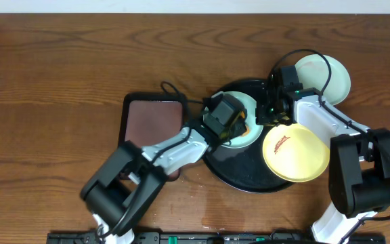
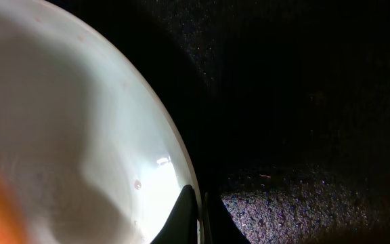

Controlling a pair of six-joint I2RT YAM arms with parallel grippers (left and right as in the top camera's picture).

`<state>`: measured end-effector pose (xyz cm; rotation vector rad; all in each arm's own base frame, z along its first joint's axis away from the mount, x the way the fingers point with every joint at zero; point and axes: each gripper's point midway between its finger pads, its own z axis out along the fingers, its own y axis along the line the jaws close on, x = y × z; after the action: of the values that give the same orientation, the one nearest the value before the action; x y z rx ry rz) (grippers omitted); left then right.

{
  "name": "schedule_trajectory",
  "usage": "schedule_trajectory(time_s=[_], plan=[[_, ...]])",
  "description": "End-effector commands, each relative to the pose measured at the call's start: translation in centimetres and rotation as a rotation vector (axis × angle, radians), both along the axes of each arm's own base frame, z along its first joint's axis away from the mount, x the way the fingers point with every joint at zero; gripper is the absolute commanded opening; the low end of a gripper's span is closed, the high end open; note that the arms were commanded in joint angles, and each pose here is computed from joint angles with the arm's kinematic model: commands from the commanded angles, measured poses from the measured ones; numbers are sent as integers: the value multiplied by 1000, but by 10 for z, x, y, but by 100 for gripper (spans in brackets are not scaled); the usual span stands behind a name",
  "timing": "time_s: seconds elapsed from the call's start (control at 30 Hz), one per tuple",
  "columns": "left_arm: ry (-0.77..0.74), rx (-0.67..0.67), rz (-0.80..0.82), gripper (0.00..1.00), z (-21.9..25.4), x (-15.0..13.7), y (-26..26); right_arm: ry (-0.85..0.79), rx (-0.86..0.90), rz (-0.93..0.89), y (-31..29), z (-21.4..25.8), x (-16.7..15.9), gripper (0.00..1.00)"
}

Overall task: Clean dirty plates on tray and stack at the side
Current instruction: 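Scrub the light-green plate with the left-held sponge while right holds rim, then return the sponge to the small tray with the left gripper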

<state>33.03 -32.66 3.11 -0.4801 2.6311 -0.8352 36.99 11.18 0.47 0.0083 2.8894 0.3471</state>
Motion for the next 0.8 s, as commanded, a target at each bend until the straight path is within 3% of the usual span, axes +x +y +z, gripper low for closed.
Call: schedule_trajectory(time_s=[0.0, 0.2, 0.43, 0.77], plan=[[63, 25, 38, 7, -21, -6, 6, 51, -38, 1, -3, -18, -10, 1], [131, 137, 28, 8, -38, -23, 26, 51, -38, 1, -3, -18, -10, 1], [105, 319, 100, 7, -40, -21, 67, 54, -38, 1, -4, -18, -10, 1], [-212, 518, 306, 7, 60, 10, 136, 56, -39, 14, -3, -18, -12, 1]])
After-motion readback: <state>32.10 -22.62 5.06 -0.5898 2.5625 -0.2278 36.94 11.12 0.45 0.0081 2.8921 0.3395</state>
